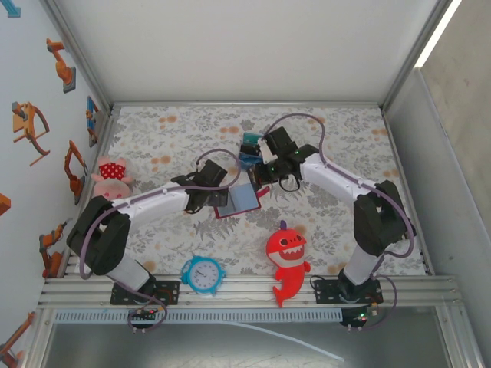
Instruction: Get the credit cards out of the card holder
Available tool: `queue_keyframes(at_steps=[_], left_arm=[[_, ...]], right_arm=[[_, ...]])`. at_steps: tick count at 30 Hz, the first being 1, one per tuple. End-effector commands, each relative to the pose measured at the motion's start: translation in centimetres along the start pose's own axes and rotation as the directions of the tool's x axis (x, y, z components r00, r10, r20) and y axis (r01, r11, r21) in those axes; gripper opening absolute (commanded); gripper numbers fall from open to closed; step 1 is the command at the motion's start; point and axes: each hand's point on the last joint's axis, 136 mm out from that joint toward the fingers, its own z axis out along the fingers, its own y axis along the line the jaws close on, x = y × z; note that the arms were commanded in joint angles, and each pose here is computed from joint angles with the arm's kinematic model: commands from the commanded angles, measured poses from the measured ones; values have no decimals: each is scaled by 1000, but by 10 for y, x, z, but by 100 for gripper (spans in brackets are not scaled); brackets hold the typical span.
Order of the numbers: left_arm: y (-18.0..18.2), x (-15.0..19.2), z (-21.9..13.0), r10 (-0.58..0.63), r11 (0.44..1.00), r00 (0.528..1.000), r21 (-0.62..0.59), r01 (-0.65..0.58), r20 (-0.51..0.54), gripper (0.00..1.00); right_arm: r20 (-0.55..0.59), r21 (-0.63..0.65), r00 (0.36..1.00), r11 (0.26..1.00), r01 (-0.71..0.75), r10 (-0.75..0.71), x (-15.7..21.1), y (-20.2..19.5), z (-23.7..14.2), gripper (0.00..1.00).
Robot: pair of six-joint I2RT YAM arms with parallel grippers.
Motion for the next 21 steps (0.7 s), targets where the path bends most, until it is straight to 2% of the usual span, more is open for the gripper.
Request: queue_keyframes(at_steps=[1,7,13,21], left_arm=[[7,16,1,-4,1000,999,-17,3,-35,97],[-4,28,9,-29,999,998,30,31,-61,97],[-8,32,13,-23,999,997,40,25,-67,97],[-1,40,19,-7,1000,996,1,7,-84,97]], right_arm=[[-12,89,987,983,163,-162,-14,-10,-13,0],[-21,169,929,914,368,-370,-46,-19,-18,0],[-60,182,852,834,521,-519,-70,-28,-14,0],[-140,194,758,733,652,-637,-89,-41,1,0]])
